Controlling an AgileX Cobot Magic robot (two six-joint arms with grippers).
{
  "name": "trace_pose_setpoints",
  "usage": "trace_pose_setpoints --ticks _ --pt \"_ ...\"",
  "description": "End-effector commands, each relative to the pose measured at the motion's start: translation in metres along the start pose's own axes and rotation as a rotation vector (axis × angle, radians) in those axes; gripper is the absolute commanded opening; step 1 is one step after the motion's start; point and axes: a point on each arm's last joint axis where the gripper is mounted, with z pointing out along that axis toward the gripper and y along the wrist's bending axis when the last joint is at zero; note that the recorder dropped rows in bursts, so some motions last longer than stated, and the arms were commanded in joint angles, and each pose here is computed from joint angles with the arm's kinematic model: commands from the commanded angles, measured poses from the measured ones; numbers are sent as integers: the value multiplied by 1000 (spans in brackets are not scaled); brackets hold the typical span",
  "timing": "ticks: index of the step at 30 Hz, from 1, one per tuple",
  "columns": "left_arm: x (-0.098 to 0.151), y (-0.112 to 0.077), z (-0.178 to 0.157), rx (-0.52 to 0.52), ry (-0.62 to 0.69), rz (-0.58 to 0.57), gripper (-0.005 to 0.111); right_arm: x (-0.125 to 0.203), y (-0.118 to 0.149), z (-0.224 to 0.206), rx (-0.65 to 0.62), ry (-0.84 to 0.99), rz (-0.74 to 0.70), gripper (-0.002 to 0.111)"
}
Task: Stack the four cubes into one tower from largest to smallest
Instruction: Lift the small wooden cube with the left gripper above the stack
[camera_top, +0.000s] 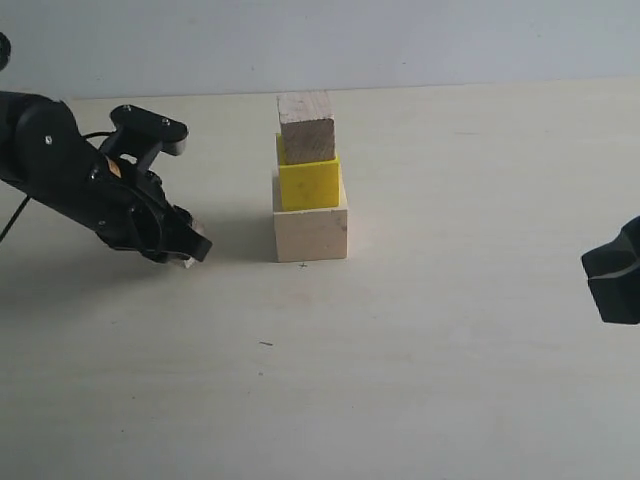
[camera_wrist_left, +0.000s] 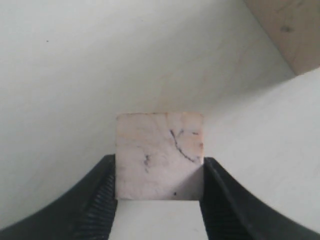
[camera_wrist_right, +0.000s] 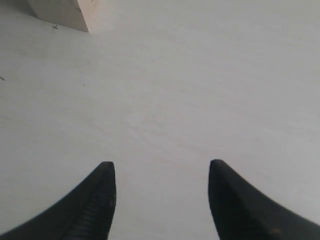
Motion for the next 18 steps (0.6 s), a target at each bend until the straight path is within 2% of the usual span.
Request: trace_pose_setpoints --ticks 1,5,15,18 --pt "-9 -2 -34 28 28 -16 0 0 -1 -1 0 -15 0 53" --pt "-18 -5 -69 59 66 -28 0 0 -2 -1 16 -22 -11 53" --pt "-34 -12 -156 93 16 -378 0 -2 -6 -1 61 -42 -41 53" --pt "-37 -21 -174 107 25 -397 0 -2 -6 -1 61 -42 -43 53"
